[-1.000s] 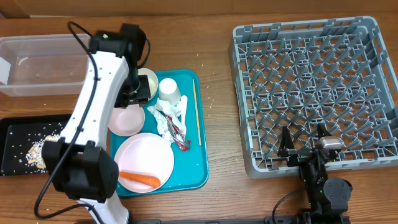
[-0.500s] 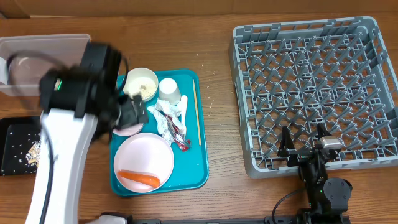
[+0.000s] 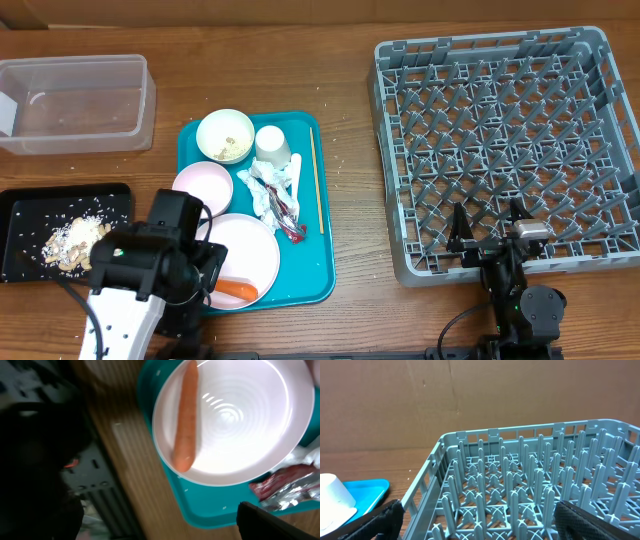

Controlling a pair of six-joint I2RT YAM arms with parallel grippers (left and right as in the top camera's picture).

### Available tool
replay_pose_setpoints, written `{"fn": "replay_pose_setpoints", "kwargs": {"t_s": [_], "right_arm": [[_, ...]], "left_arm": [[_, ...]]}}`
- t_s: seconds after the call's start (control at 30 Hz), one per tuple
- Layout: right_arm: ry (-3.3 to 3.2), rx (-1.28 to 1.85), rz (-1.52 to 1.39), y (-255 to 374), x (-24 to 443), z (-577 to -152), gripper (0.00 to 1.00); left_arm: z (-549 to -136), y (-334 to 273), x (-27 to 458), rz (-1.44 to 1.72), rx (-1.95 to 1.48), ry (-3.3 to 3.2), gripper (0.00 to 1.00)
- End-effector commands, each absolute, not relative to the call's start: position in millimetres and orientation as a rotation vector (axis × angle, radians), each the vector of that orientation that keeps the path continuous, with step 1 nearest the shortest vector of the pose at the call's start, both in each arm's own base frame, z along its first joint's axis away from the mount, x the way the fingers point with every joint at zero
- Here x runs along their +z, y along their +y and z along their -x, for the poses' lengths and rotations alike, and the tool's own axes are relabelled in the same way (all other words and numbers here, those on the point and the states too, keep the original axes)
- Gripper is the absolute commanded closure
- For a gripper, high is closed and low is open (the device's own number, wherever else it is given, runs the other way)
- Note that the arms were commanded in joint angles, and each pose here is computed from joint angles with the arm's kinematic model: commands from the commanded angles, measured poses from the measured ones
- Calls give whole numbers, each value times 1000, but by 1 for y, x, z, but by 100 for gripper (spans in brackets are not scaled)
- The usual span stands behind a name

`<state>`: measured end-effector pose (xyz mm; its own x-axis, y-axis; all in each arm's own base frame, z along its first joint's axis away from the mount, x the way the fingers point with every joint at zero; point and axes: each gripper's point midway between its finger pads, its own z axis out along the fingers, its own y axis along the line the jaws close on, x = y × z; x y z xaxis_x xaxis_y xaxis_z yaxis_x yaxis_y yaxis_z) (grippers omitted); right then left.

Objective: Sort waste into correct bins and load items into the dishwasher rack
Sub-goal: 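Move the left gripper down to the carrot on the pink plate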

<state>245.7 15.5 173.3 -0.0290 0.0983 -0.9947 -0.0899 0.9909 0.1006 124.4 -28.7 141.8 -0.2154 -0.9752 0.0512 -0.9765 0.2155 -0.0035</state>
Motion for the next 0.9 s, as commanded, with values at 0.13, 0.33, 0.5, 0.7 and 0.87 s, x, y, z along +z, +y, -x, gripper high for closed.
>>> {"fn": "replay_pose_setpoints", "kwargs": {"t_s": [0.13, 0.33, 0.5, 0.7, 0.87], "right_arm": [[1591, 143, -9, 14, 171, -246, 0], [1592, 143, -9, 14, 171, -246, 0], [1591, 143, -9, 14, 171, -246, 0], [1591, 143, -9, 14, 171, -246, 0], [1591, 143, -9, 14, 171, -246, 0]], "left_arm": [[-141, -39, 92, -2068, 102, -2283, 0], [-148, -34, 63, -2079, 52, -2295, 0], [-149, -36, 42, -2042, 23, -2292, 0], [-164, -39, 27, -1988, 63, -2361, 0], [-172, -42, 18, -1923, 81, -2419, 0]]}}
